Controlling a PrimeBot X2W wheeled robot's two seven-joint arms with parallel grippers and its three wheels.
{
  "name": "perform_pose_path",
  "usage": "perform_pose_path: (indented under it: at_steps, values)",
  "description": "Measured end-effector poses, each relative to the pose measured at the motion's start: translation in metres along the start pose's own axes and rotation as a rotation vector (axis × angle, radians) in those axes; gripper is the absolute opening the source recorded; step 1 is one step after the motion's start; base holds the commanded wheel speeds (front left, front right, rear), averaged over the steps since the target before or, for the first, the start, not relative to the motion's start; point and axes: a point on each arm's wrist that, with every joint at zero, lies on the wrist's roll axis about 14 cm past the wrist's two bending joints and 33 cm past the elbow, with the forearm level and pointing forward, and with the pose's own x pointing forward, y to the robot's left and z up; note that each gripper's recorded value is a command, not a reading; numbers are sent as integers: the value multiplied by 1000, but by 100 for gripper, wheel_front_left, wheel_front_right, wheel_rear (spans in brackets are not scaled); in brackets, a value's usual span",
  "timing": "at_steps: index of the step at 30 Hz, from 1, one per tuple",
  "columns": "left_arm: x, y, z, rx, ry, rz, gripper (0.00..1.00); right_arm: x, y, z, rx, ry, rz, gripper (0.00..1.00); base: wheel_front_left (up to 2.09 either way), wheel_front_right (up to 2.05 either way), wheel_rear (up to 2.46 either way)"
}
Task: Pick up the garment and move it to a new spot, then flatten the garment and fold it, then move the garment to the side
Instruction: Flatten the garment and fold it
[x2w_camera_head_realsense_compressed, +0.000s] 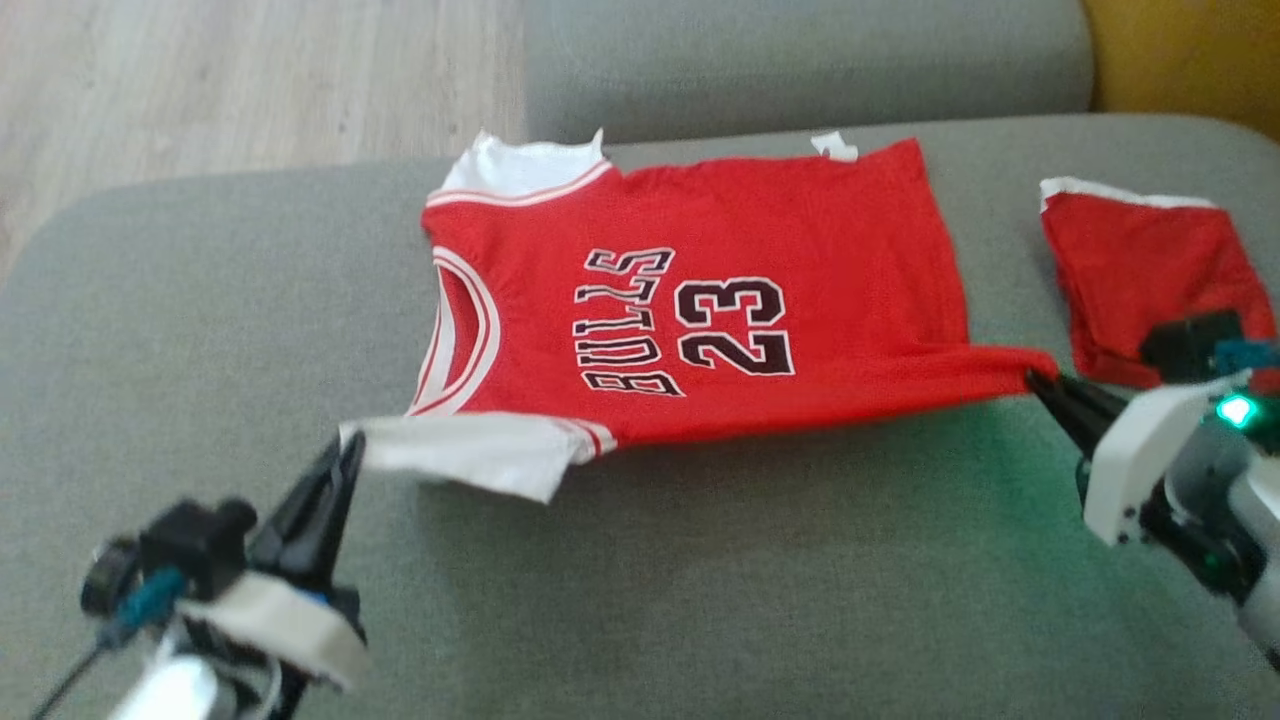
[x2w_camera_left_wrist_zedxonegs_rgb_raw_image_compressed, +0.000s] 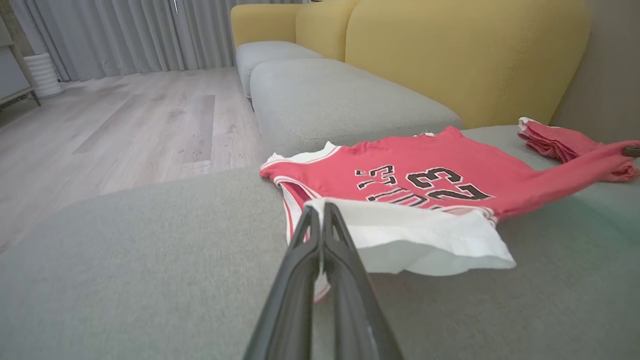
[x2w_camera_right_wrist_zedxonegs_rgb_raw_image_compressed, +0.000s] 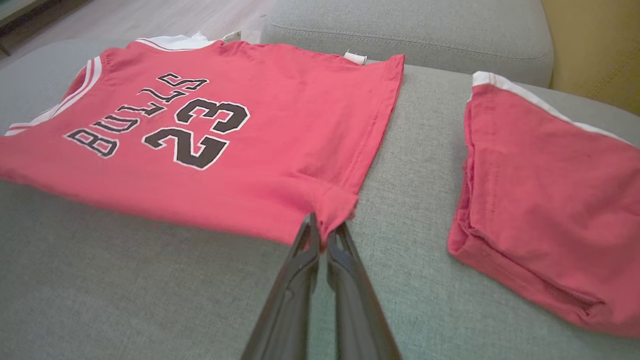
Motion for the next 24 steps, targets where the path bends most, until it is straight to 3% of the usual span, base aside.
perform_pose_path:
  at_steps: [24]
  values:
    - [133,57,-36,343,273,-93,0,91,-22,-5,-110,220,-8,0,0,0,0]
